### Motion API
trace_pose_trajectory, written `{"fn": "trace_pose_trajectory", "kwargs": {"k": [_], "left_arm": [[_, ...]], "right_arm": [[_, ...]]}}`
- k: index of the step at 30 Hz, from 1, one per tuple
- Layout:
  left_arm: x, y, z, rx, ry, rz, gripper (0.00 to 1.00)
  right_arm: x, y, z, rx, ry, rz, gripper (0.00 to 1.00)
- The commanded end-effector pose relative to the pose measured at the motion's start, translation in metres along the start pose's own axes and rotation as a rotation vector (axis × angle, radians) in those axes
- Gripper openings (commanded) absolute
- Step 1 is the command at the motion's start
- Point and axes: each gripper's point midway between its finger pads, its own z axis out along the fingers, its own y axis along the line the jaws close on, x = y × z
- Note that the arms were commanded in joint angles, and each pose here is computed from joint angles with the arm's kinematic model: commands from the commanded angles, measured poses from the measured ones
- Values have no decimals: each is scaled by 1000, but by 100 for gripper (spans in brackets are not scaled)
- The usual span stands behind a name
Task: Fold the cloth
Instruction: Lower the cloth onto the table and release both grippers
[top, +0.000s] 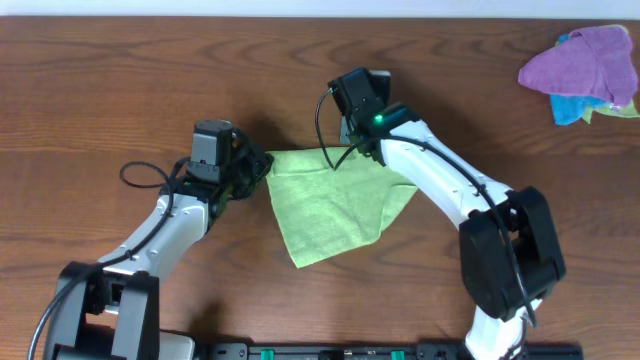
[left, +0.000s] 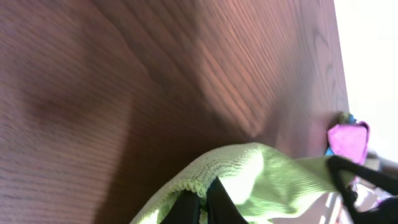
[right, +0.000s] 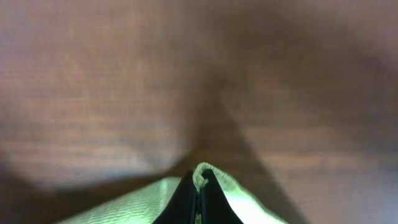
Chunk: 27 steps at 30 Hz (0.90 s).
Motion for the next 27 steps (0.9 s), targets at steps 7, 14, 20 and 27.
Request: {"fn": "trace_pose_trajectory", "kwargs": {"k": [7,14,20,27], "left_arm": [[-23,0,-2,-28,-111,63,6],[-36,-6,-4,-16,-179,75,67],[-49,-11,-11,22,-198,74,95],[-28,-6,-40,34,-56,55,95]], "right_arm": [[-40,-11,9,6,-135,22,36],[-63,-1,5,-37,-227,37,87],[-47,-16,-14,-2,-143,25,99],[14,-64,-79,41,152,151,99]]}}
